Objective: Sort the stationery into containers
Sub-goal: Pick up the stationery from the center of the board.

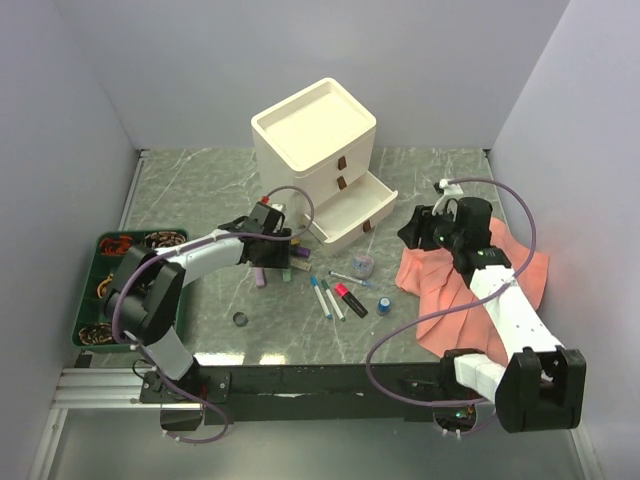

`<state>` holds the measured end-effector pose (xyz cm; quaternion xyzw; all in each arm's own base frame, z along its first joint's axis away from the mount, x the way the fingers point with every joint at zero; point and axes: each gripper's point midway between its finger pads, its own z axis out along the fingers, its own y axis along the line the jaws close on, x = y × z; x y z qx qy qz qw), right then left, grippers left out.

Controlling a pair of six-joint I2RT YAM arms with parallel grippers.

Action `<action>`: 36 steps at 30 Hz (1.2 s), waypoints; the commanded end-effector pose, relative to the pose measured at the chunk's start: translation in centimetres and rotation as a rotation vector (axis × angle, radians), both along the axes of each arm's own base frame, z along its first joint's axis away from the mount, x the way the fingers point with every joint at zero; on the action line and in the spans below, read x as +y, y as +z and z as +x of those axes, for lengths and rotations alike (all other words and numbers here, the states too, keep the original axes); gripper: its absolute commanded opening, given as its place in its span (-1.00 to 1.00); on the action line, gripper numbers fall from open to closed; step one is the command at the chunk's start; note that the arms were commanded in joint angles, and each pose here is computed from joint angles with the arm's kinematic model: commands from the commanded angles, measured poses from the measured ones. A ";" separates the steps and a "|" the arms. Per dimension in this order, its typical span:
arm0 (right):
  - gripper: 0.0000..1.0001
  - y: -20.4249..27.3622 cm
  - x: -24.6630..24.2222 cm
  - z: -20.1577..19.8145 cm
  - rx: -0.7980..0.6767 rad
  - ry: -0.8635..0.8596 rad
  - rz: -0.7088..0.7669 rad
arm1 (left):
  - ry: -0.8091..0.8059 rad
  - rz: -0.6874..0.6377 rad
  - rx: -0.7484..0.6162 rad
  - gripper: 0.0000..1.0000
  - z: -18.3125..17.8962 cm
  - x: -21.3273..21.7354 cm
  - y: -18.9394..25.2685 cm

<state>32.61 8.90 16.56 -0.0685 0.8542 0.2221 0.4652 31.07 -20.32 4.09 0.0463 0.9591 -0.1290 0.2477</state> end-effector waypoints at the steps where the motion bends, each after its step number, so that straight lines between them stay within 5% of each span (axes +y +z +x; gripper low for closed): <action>1: 0.17 0.7 -0.2 -0.8 -0.037 0.000 -0.013 | 0.005 -0.001 -0.050 0.24 1.2 -1.8 0.7; 8: 0.17 0.6 -0.3 -1.4 -0.047 -0.008 -0.011 | -0.014 0.054 -0.039 0.28 1.0 -2.4 -1.1; 10: 0.17 0.6 -0.2 -1.5 -0.049 -0.010 -0.004 | -0.019 0.067 -0.027 0.13 0.9 -2.4 -1.6; 15: 0.17 0.6 -0.2 -1.6 -0.052 -0.010 -0.004 | -0.053 0.073 -0.011 -0.98 0.0 -2.6 -2.0; 28: 0.15 1.3 -0.7 -0.8 -0.060 -0.011 -0.038 | -0.316 0.015 -0.137 -0.99 -3.1 -2.4 7.4; 36: 0.15 1.0 -1.5 0.3 -0.053 -0.055 -0.035 | -0.525 -0.057 -0.487 -0.99 2.2 -9.2 15.5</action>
